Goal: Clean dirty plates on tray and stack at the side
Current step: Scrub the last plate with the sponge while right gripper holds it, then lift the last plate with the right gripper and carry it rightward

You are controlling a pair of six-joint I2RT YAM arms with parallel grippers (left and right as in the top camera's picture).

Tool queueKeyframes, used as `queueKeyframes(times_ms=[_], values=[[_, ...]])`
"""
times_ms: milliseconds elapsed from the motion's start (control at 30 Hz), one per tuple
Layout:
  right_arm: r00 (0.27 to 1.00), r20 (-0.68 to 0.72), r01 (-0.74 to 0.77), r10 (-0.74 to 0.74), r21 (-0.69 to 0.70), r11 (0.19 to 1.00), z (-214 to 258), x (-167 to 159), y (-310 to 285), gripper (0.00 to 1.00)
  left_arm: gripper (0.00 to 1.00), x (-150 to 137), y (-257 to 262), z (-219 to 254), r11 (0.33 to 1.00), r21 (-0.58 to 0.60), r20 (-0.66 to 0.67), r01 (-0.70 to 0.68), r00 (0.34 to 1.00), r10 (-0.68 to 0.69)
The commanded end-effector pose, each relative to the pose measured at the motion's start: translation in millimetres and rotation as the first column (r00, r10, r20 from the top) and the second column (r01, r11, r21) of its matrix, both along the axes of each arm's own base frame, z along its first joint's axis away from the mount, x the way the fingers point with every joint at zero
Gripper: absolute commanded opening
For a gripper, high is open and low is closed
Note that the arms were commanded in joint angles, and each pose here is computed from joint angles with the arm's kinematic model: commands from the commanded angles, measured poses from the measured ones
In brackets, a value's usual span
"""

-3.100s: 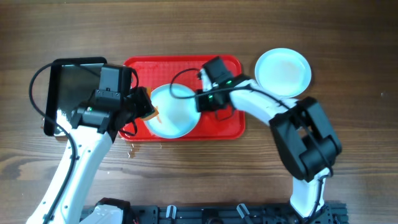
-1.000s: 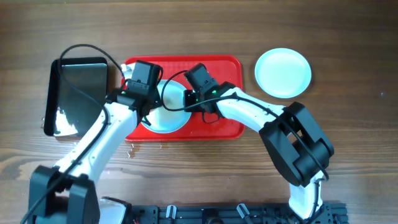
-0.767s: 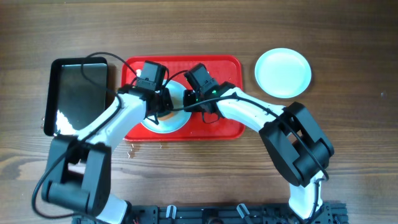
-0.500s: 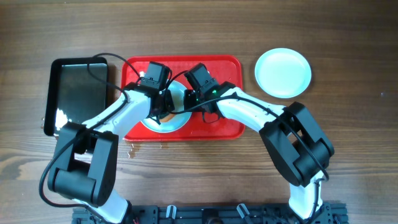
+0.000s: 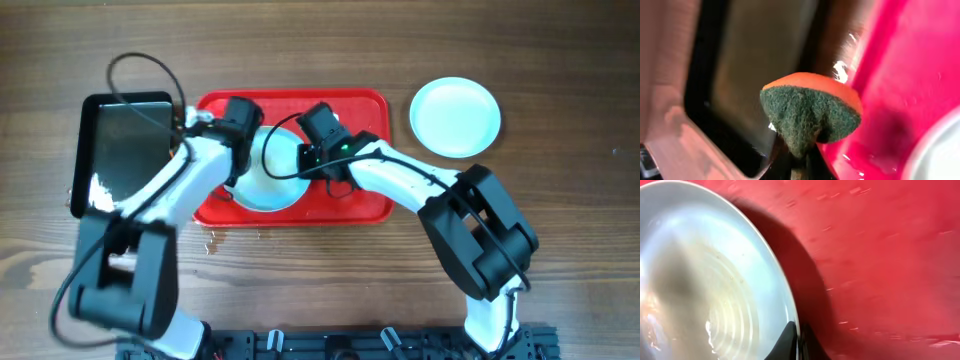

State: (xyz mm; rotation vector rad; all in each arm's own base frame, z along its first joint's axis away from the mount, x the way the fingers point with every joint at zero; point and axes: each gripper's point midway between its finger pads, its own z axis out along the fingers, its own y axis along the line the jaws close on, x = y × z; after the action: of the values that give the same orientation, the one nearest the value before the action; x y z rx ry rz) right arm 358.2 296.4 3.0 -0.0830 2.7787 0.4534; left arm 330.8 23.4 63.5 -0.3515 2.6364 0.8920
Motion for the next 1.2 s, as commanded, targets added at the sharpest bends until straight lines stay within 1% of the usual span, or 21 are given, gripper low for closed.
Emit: queueKeyframes(times_ms=[0,33,67,133,200,300,400,500,567,633,733,833,933,1167], values=[[0.999,0.047,0.016,-0.011,-0.098,0.995,5.4,8.5,-26.9,0.05,0.04,12.0,-17.3,62.8,0.982,-0.191,0.213,0.01,0.976,0.032],[0.997,0.079,0.011,-0.003,-0.103,0.995,17.3,13.7,-28.8,0.04,0.04,10.1,-29.5,62.9,0.959,-0.283,0.211,0.034,0.977,0.028],[0.993,0.117,0.016,-0.002,-0.121,0.993,29.7,19.2,-32.9,0.04,0.04,8.3,-44.8,62.1,0.92,-0.387,0.203,0.062,0.979,0.02],[0.967,0.249,0.001,0.053,-0.212,0.977,67.5,34.4,-46.6,0.04,0.04,3.9,-68.9,59.1,0.835,-0.542,0.174,0.092,0.985,0.005],[0.927,0.36,0.021,0.105,-0.329,0.944,100.4,45.6,-66.1,0.04,0.04,0.0,-78.0,54.4,0.795,-0.599,0.143,0.089,0.99,-0.002],[0.848,0.504,0.116,0.163,-0.477,0.871,160.0,54.6,-96.8,0.04,0.04,-5.9,-79.0,47.7,0.792,-0.607,0.104,0.068,0.995,-0.006],[0.774,0.555,0.145,0.304,-0.622,0.769,204.3,51.6,-106.6,0.04,0.04,-7.0,-78.8,43.5,0.794,-0.605,0.088,0.058,0.996,-0.006],[0.729,0.559,0.228,0.394,-0.742,0.631,232.4,44.7,-111.5,0.04,0.04,-7.7,-78.7,40.0,0.795,-0.604,0.075,0.051,0.997,-0.006],[0.714,0.528,0.253,0.46,-0.807,0.533,244.7,37.8,-109.4,0.04,0.04,-11.0,-77.8,36.6,0.798,-0.601,0.059,0.041,0.998,-0.007],[0.703,0.504,0.277,0.502,-0.844,0.46,255.3,32.5,-106.6,0.04,0.04,-13.6,-77.2,33.6,0.799,-0.6,0.049,0.035,0.999,-0.007],[0.686,0.505,0.345,0.524,-0.86,0.377,276.5,27.5,-104.1,0.04,0.04,-16.8,-76.5,28.9,0.801,-0.598,0.038,0.028,0.999,-0.007],[0.676,0.521,0.398,0.521,-0.853,0.337,292.4,25.0,-103.4,0.04,0.04,-17.5,-76.3,28.0,0.801,-0.598,0.035,0.027,0.999,-0.007],[0.676,0.514,0.402,0.529,-0.858,0.32,296.1,25.5,-103.5,0.04,0.04,-17.4,-76.4,28.0,0.801,-0.598,0.036,0.027,0.999,-0.007],[0.676,0.516,0.403,0.527,-0.857,0.322,296.0,25.4,-103.7,0.04,0.04,-16.4,-76.6,28.2,0.8,-0.599,0.04,0.03,0.999,-0.007]])
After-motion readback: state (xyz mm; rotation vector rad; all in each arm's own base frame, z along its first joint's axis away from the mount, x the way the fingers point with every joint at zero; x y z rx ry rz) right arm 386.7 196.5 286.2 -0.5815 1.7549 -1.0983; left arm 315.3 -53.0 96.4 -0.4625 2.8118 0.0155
